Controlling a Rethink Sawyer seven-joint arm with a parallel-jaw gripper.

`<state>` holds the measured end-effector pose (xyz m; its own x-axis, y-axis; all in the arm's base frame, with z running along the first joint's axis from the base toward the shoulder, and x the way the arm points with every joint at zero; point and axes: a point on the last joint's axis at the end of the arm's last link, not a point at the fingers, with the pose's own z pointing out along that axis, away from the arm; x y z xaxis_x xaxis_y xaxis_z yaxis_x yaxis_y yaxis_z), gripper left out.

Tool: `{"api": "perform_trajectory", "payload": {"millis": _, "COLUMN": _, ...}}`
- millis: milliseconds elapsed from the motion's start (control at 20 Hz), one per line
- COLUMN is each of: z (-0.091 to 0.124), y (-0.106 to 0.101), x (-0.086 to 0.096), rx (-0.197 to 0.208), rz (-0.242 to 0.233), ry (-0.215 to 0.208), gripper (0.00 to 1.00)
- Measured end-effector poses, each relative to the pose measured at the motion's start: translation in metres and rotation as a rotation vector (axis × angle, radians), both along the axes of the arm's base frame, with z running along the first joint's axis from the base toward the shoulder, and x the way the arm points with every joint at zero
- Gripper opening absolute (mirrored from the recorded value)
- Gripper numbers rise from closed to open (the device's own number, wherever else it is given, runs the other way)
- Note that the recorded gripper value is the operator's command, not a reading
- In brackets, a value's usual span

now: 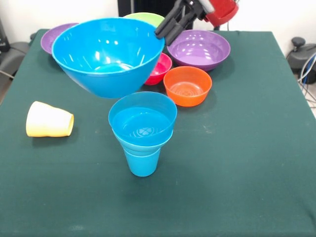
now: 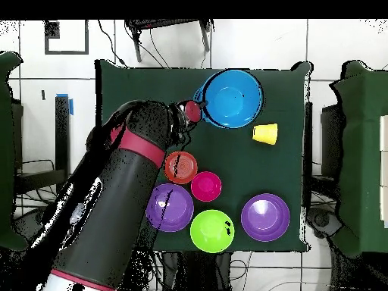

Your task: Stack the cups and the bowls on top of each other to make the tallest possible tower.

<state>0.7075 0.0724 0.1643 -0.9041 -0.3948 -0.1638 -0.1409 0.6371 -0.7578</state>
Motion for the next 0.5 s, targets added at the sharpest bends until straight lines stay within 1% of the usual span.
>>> {"api": "perform_trajectory", "payload": {"millis": 300, "z": -0.011, "y": 0.010, "x": -0.003, "rx": 0.004, "rz": 0.004, "ry": 0.013, "gripper": 0.00}}
{"api": "perform_trajectory", "payload": {"millis": 500, "z": -0.018, "y": 0.018, "x": -0.001, "rx": 0.004, "rz": 0.004, "ry": 0.018, "gripper": 0.00}}
